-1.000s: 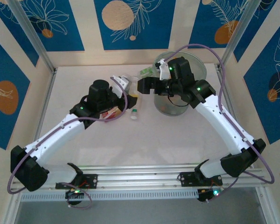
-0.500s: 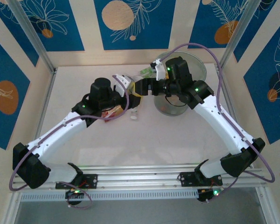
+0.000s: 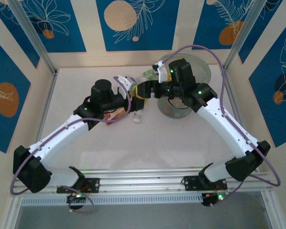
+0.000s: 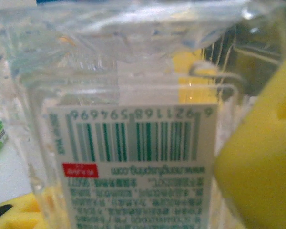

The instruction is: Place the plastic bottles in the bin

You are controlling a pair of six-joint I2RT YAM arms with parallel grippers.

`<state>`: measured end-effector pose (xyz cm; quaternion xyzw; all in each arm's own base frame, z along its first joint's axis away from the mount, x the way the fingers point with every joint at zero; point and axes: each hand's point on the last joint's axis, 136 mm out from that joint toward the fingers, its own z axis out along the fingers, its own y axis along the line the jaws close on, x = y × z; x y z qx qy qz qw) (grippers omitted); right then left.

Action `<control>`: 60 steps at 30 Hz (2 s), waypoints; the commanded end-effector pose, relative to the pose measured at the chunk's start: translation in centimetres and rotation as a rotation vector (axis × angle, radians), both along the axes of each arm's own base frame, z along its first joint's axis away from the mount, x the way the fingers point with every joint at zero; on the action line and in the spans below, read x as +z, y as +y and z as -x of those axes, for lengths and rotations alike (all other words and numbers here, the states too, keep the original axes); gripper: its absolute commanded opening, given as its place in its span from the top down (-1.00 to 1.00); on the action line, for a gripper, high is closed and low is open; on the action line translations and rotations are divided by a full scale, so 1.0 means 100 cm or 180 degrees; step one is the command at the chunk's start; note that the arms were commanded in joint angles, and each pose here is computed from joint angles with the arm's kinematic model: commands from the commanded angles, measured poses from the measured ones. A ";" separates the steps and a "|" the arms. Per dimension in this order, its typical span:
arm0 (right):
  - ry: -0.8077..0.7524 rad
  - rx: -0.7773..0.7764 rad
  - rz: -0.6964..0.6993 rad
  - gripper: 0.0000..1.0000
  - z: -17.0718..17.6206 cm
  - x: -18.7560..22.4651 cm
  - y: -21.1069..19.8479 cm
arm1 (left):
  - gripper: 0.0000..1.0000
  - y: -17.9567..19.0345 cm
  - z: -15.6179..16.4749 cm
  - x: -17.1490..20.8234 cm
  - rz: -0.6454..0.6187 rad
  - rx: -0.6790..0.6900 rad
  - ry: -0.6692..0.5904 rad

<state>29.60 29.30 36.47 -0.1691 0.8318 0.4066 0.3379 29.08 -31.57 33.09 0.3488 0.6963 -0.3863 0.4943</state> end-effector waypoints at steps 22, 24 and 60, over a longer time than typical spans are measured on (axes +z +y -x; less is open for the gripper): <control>-0.0387 -0.0609 0.0024 0.29 -0.026 0.022 -0.026 | -0.83 -0.022 0.014 0.040 0.0321 -0.0421 -0.0344; -0.0408 -0.0599 -0.0010 0.29 -0.025 0.027 -0.026 | -0.74 -0.025 0.006 0.038 0.0294 -0.0369 -0.0348; -0.0541 -0.0737 0.0290 0.09 -0.037 0.028 -0.040 | -0.98 -0.022 0.007 0.057 0.0342 -0.0335 -0.0618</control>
